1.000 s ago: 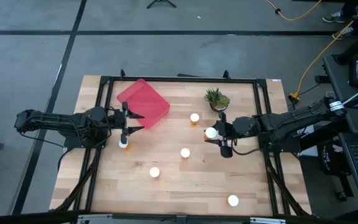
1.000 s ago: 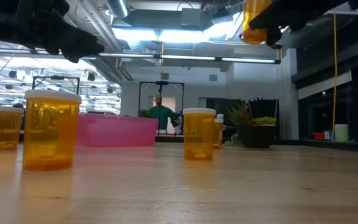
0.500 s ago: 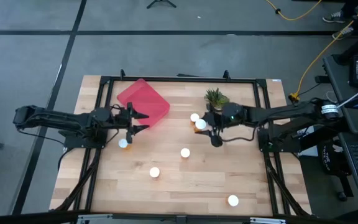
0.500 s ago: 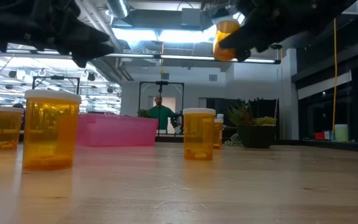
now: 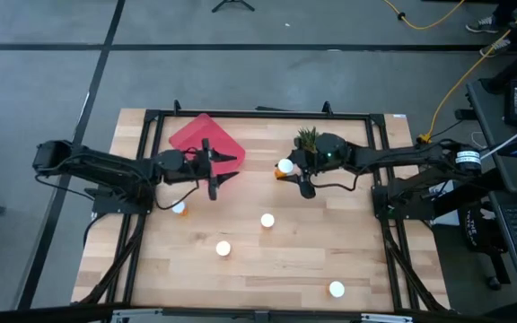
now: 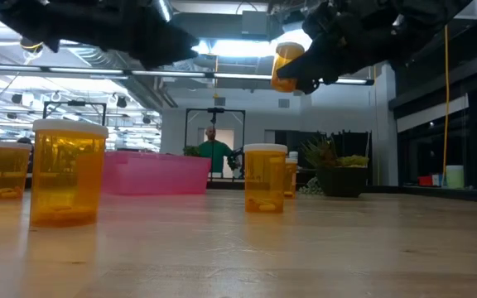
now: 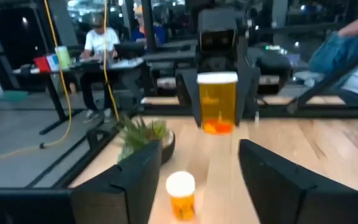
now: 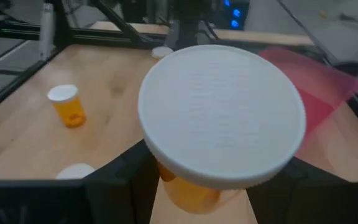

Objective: Pick and place pill bottles into a basket
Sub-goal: Put the orange pill bottle into the red container

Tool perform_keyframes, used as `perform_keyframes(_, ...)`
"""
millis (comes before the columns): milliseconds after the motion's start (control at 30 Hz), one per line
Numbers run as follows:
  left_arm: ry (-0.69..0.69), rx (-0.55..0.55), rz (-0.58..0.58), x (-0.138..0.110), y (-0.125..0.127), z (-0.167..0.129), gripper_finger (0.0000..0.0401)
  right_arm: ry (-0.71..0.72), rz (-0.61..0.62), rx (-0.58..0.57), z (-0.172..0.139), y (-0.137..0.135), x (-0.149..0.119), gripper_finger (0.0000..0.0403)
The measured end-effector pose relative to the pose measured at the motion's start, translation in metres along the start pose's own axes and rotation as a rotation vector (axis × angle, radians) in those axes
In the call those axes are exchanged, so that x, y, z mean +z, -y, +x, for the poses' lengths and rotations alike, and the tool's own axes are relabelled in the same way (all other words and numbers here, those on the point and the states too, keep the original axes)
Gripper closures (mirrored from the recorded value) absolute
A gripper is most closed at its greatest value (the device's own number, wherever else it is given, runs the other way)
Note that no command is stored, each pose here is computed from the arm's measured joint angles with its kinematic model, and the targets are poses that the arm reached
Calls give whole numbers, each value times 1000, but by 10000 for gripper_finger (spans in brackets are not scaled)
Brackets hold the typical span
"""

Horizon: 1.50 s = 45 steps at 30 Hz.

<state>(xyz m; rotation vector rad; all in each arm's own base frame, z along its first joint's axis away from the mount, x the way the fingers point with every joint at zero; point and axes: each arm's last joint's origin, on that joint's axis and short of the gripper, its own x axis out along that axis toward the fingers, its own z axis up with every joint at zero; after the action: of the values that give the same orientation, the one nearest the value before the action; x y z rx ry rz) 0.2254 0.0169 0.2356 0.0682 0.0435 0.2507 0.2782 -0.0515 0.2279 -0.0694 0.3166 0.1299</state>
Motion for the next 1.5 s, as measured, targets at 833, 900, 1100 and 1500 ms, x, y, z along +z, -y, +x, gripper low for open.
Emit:
perform_keyframes(833,-98,-77,-76,-12,5,68,183,1,-20,33,-2,3,-1,205)
perform_keyframes(900,-62,-81,-82,-8,5,69,182,0,-23,32,-2,3,-1,205)
perform_keyframes(1100,-40,-108,-93,-2,6,72,172,0,-37,32,-2,3,-1,205)
perform_keyframes(1500,-57,-132,-101,-3,11,99,145,1,-46,31,-2,3,-1,205)
